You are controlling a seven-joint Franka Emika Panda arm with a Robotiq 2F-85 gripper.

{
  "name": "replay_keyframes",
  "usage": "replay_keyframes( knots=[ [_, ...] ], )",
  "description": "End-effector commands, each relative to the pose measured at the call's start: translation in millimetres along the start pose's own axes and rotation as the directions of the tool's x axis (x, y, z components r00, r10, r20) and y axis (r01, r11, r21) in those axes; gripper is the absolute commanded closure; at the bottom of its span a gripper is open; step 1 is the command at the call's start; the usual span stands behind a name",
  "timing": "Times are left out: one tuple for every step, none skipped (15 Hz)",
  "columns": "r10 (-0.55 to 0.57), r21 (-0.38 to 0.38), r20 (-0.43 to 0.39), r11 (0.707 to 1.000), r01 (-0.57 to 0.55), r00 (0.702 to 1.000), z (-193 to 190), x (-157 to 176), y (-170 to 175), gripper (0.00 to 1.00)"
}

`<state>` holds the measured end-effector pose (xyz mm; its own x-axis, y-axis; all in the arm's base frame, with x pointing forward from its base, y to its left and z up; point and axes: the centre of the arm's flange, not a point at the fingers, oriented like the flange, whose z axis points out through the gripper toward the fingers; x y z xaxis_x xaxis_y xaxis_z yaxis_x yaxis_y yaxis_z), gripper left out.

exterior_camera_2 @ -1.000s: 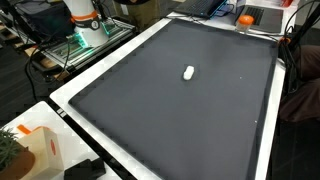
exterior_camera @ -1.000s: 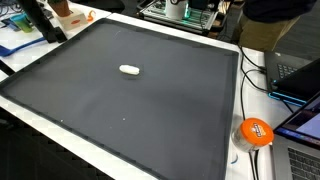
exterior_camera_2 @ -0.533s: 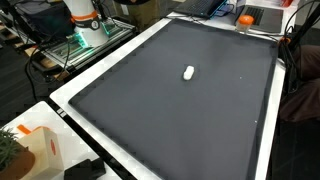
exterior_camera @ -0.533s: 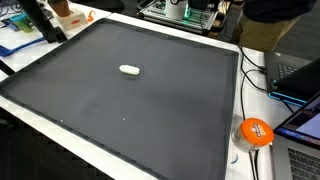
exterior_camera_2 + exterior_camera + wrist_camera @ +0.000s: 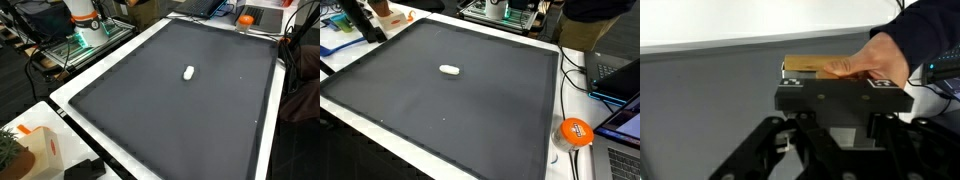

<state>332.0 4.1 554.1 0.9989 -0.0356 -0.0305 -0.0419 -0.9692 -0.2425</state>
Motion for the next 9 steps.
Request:
replay_keyframes(
  knots=[
    [0.003,0.015,0.013,1.0,-0.003,1.0,1.0,2.9,3.3,0.78],
    [0.003,0.013,0.011,1.0,-0.003,1.0,1.1,2.6,3.2,0.78],
    [0.002,0.013,0.011,1.0,-0.002,1.0,1.5,2.3,3.3,0.78],
    [0.002,0.013,0.01,1.0,-0.002,1.0,1.5,2.1,3.6,0.78],
    [0.0,0.013,0.003,1.0,-0.001,1.0,0.7,0.7,3.9,0.78],
    [-0.003,0.016,-0.002,1.0,0.003,1.0,0.1,-0.3,3.7,0.78],
    [-0.014,0.01,-0.003,1.0,0.014,1.0,-0.3,-1.8,2.4,0.78],
    [-0.034,0.0,-0.008,0.999,0.034,0.999,-0.8,-7.0,5.4,0.78],
    [-0.005,-0.003,0.009,1.0,0.005,1.0,3.4,2.1,2.3,0.53]
  ],
)
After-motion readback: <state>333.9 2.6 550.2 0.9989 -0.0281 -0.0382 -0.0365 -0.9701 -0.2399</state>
